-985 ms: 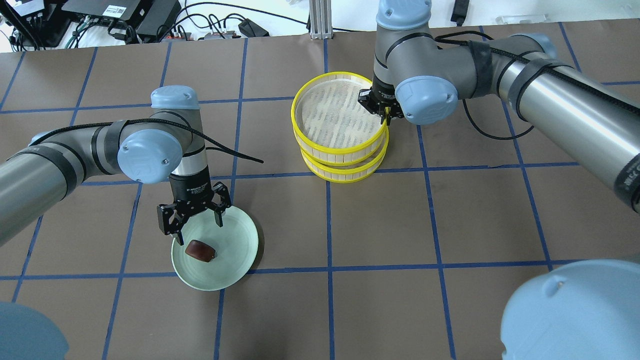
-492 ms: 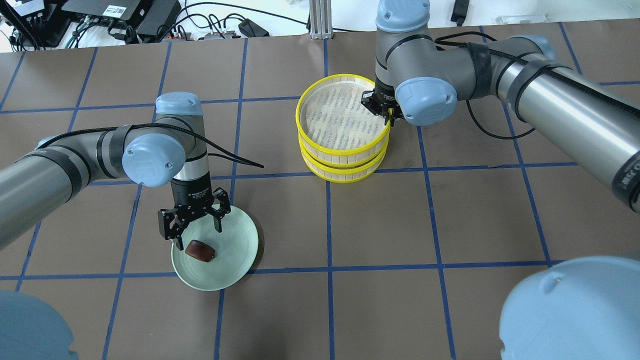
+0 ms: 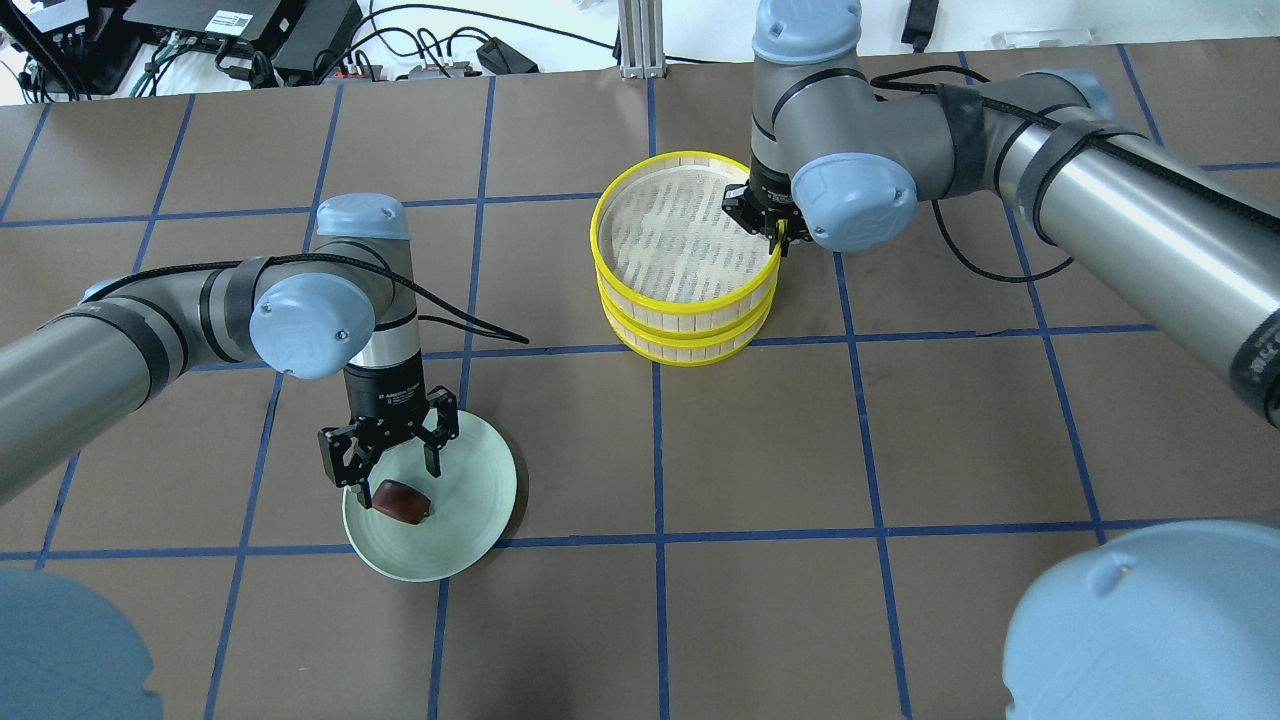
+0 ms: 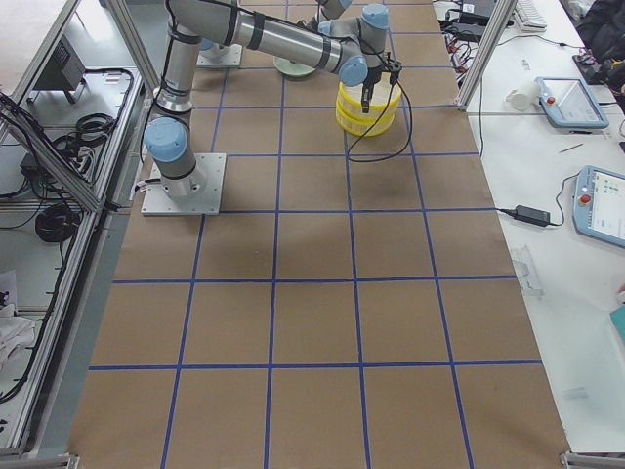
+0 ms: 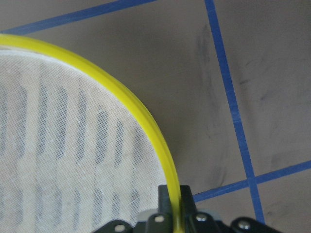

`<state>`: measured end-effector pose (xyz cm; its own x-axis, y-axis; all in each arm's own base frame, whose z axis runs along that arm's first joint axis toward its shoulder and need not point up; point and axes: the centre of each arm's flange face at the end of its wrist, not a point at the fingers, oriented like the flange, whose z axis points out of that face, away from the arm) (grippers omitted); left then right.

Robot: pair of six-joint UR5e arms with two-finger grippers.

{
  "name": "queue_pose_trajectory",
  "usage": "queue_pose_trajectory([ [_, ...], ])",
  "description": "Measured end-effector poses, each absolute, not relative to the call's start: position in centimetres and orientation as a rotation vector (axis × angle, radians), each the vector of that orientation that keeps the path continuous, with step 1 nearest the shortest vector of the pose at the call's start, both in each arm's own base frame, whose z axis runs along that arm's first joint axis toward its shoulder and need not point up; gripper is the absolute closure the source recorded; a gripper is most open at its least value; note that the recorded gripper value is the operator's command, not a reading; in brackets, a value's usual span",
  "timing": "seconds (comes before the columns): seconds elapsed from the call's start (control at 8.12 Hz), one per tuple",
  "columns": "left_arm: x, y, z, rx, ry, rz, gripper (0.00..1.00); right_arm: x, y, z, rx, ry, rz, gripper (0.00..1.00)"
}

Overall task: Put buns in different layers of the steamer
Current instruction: 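Lower the left gripper and close it on the brown bun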

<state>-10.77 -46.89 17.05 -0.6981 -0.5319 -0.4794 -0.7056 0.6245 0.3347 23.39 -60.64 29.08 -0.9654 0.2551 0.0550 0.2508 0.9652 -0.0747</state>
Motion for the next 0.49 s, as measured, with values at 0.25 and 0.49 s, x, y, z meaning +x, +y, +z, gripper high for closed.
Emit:
queue_pose_trajectory([
  [0.25,-10.77,-46.42,16.61,-0.989,2.507,0.742,0.26,23.38,-60.47,28.97,-0.393,-3.048,0.081,0.79],
  [0.49,-10.77,-46.33,16.3,-0.988,2.503,0.749,0.66,23.37,-60.46,28.99,-0.391,-3.047,0.081,0.35],
])
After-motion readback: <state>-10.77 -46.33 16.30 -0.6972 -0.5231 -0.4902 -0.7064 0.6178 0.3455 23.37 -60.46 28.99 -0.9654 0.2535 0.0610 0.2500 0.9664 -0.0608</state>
